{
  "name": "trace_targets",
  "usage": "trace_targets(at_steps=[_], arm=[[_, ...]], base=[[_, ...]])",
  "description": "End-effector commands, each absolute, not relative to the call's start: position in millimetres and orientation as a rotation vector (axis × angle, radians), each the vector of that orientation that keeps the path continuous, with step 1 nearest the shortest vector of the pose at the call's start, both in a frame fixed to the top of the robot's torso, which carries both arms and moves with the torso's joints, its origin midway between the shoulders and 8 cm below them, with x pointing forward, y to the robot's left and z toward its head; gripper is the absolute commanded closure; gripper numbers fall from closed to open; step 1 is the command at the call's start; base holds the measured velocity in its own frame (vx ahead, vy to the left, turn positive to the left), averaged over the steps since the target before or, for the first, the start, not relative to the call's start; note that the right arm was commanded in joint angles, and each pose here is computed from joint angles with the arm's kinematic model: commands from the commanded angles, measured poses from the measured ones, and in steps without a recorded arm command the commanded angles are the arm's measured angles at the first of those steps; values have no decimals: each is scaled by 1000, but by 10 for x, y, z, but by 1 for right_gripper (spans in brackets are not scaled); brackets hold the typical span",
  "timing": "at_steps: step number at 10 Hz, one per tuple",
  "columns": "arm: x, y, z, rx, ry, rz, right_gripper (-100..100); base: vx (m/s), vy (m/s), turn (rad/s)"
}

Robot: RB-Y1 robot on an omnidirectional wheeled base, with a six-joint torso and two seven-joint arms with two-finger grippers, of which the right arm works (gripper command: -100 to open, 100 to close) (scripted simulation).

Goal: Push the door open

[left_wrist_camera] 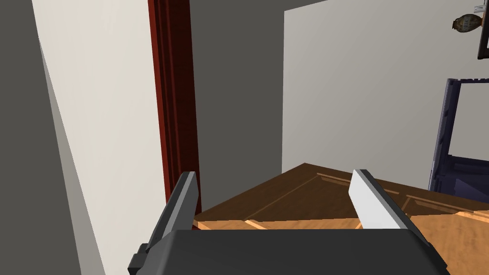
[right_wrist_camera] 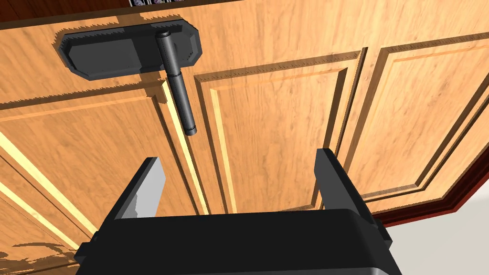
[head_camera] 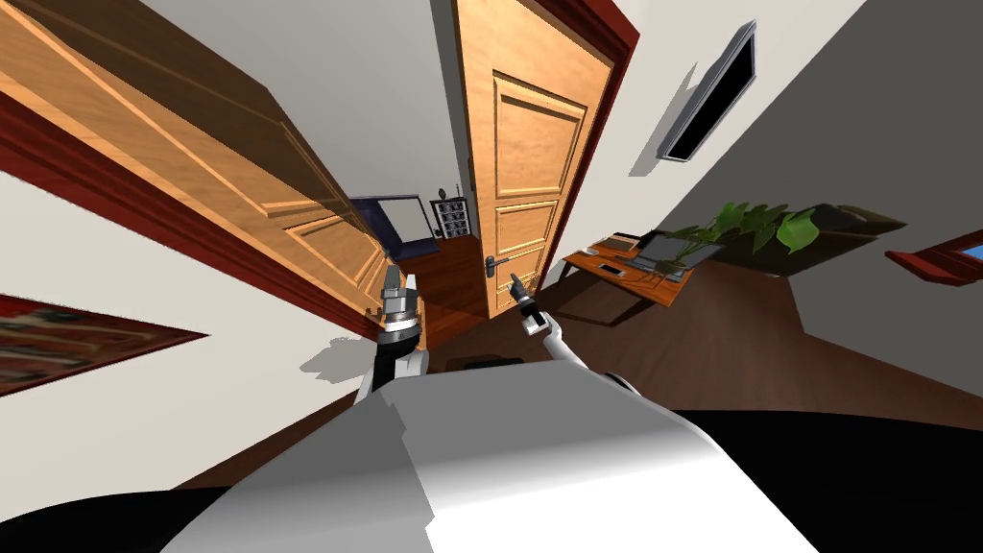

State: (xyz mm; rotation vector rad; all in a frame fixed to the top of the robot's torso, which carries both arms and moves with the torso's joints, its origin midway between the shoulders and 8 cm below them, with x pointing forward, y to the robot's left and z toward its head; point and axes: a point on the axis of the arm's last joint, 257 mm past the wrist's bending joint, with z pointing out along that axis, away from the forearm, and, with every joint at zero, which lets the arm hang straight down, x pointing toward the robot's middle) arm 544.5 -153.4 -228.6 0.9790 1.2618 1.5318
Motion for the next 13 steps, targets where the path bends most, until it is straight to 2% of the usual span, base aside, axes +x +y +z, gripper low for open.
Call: trace_targets(at_steps=[1,11,13], arm=[[5482,-1509,-2367,987,1285,1524,-100],[5683,-1475,-2907,1034,1442,1450,-100],[5690,-1480,-2889,1034,1430,1452,-100]], base=[[93,-49,60],[118,-77,79],[95,-9,27]])
